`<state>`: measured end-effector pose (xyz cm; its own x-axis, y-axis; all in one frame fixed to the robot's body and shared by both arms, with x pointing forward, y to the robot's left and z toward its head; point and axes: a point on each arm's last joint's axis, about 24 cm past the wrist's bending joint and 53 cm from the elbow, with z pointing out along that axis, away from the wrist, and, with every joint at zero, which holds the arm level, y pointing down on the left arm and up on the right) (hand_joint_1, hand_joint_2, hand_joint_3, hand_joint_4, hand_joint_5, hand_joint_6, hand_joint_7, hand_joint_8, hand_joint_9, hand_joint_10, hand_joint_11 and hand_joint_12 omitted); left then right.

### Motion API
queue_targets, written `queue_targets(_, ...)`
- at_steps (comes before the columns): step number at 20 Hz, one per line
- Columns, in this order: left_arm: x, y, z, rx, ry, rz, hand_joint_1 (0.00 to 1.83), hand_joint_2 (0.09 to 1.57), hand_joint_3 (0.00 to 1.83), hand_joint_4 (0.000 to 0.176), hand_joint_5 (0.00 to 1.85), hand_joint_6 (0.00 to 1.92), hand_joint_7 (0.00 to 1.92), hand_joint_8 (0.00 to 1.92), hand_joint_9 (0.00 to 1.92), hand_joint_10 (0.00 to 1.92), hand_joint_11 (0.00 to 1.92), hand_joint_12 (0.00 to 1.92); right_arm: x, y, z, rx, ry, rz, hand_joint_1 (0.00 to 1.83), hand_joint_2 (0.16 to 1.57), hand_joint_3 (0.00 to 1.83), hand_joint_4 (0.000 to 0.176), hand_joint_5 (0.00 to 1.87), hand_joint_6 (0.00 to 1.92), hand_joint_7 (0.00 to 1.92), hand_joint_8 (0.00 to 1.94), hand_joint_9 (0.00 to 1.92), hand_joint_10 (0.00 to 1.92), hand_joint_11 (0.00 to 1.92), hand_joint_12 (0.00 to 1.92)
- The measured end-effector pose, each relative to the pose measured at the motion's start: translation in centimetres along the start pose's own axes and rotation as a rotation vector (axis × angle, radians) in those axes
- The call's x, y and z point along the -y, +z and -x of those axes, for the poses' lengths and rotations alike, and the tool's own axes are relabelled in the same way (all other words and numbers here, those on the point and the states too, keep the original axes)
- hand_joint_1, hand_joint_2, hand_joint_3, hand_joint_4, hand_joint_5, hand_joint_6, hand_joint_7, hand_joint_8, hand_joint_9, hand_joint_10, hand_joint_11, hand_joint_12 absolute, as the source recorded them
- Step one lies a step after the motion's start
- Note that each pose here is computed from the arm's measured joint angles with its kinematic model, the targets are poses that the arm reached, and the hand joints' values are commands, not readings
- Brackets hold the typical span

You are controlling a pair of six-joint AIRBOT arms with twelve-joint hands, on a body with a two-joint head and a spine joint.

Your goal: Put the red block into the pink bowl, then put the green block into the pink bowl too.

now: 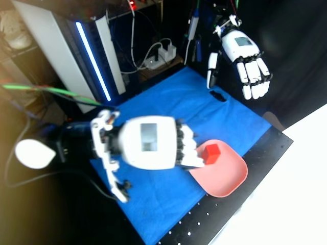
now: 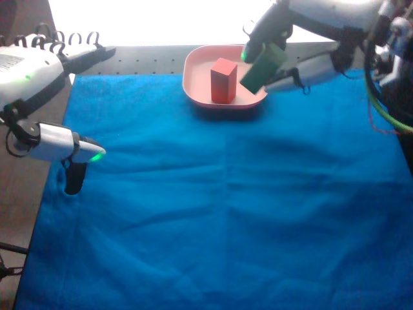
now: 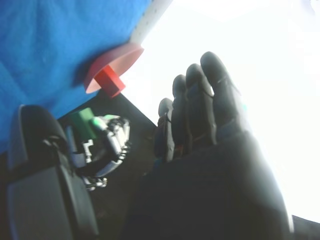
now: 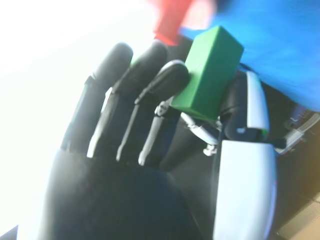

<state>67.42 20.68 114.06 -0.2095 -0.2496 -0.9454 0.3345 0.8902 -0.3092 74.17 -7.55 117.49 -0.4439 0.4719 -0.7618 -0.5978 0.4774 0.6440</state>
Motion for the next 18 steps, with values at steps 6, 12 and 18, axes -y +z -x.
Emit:
queue_targets(6, -0.2, 0.2, -0.3, -0.011, 0.004, 0.002, 0.85, 0.84, 0.0, 0.106, 0.13, 0.0, 0.26, 0.0, 0.25, 0.01, 0.0, 0.74, 1.9, 3.1, 0.7, 0.021, -0.009, -0.084, 1.4, 1.02, 0.0, 0.0, 1.09, 0.73, 1.33, 0.24, 1.12, 0.96, 0.93, 1.08)
queue_targets(12, -0.1, 0.2, -0.4, -0.014, 0.005, -0.001, 0.95, 0.85, 0.0, 0.082, 0.16, 0.0, 0.26, 0.0, 0.25, 0.0, 0.0, 0.74, 4.4, 3.7, 1.6, 0.033, -0.017, -0.175, 1.27, 1.01, 0.0, 0.009, 1.16, 0.75, 1.35, 0.28, 1.3, 0.21, 0.86, 1.03)
queue_targets(18, -0.1, 0.2, -0.4, -0.013, 0.01, -0.003, 0.93, 0.87, 0.0, 0.083, 0.15, 0.0, 0.23, 0.0, 0.22, 0.0, 0.0, 0.67, 5.9, 5.0, -0.1, 0.011, -0.008, -0.238, 1.28, 1.0, 0.0, 0.0, 1.25, 0.42, 1.29, 0.57, 1.28, 0.2, 0.7, 1.25)
